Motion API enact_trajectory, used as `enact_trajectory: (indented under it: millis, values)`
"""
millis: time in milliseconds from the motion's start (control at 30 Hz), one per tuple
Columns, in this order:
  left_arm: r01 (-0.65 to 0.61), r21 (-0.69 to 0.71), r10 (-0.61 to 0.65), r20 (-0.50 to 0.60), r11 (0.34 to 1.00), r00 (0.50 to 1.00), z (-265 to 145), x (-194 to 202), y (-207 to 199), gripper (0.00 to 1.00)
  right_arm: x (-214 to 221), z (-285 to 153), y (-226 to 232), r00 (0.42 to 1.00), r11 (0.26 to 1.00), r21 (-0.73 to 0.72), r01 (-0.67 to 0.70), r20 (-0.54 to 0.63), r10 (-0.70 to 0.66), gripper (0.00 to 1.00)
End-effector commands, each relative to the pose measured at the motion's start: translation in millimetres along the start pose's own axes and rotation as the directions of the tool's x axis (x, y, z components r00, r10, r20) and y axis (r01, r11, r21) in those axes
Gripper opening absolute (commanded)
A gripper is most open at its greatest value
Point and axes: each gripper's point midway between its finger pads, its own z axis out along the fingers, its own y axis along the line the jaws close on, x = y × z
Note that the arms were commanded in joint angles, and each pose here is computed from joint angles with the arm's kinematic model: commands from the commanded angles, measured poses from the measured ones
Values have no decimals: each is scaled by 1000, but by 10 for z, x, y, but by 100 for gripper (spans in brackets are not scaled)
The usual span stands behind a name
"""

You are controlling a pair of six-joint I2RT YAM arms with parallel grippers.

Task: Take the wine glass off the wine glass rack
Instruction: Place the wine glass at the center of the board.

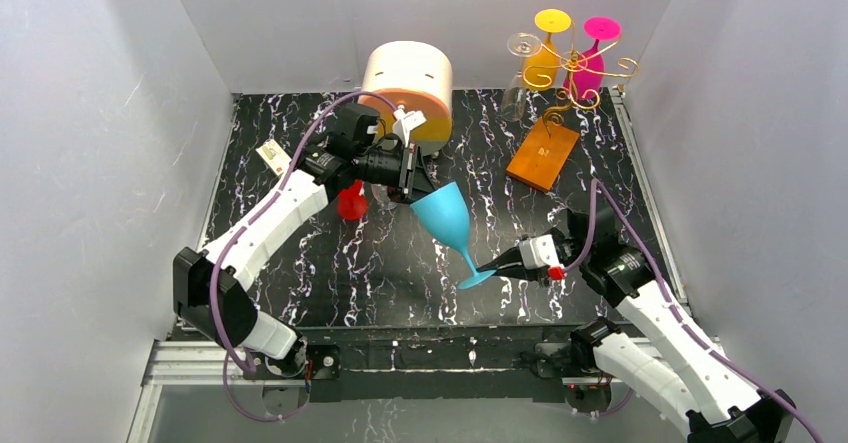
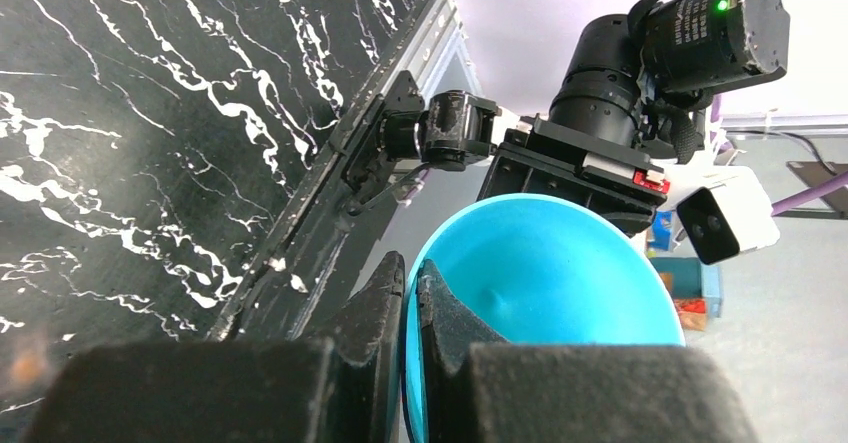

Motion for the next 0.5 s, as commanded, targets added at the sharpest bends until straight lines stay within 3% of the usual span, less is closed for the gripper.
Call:
enact_trajectory:
  millis: [0, 367, 467]
  values:
    - [-101, -34, 102, 16, 994, 995, -175, 16, -206, 0, -10, -47, -93, 999, 998, 55, 13, -40, -11, 8]
    - [-164, -87, 170, 68, 983, 983, -280, -83, -272, 0, -12, -59, -54, 999, 997, 82, -7, -31, 10, 37]
    - [-170, -105, 179, 81, 980, 980, -302, -103, -276, 0, -11, -69, -47, 999, 995, 97, -7, -31, 10, 39]
